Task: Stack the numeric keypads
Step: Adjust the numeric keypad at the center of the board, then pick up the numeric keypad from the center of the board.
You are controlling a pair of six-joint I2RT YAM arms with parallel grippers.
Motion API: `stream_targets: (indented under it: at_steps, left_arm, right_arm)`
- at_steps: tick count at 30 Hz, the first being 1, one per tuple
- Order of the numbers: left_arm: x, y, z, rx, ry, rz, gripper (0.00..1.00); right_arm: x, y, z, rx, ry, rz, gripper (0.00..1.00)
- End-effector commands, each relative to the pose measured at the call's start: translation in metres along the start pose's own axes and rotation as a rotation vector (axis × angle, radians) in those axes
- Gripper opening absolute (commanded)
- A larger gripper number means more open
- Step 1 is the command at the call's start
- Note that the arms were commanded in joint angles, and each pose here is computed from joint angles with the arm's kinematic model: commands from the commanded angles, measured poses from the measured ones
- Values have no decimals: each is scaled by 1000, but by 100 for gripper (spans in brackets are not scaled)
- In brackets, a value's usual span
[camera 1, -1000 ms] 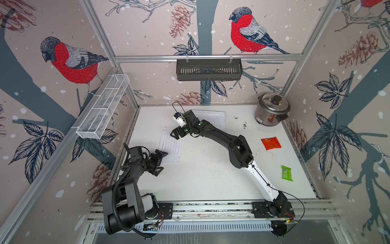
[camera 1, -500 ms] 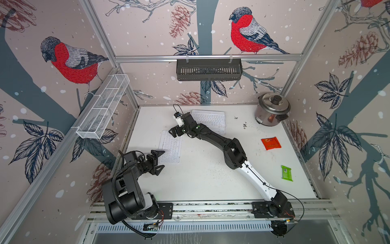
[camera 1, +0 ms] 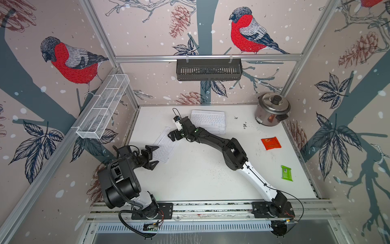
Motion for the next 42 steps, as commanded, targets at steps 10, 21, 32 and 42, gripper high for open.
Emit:
stream_targets:
  at_steps: [10, 21, 32, 42]
  left_arm:
    - [21, -29, -76, -190, -395, -312, 96]
    - [8, -51, -75, -333, -348, -373, 96]
    - [-34, -55, -65, -412, -249, -466, 96]
    - [-62, -46, -33, -468, -137, -482, 96]
  right_arm:
    - [69, 77, 57, -172, 236, -203, 100]
    - [73, 9, 38, -253, 193, -117, 100]
    - [67, 19, 50, -285, 184, -174, 99]
    - [111, 7, 60, -402, 119, -227, 100]
Point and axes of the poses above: each gripper's point midway between its finger pads, its own x axis back along the fingers, its own y axis along the line the jaws close on, z = x × y, the point moved 6 cm from there along x, back along the fingers, and after that the axes turned 9 degrees about x, right-handed, at the moved point
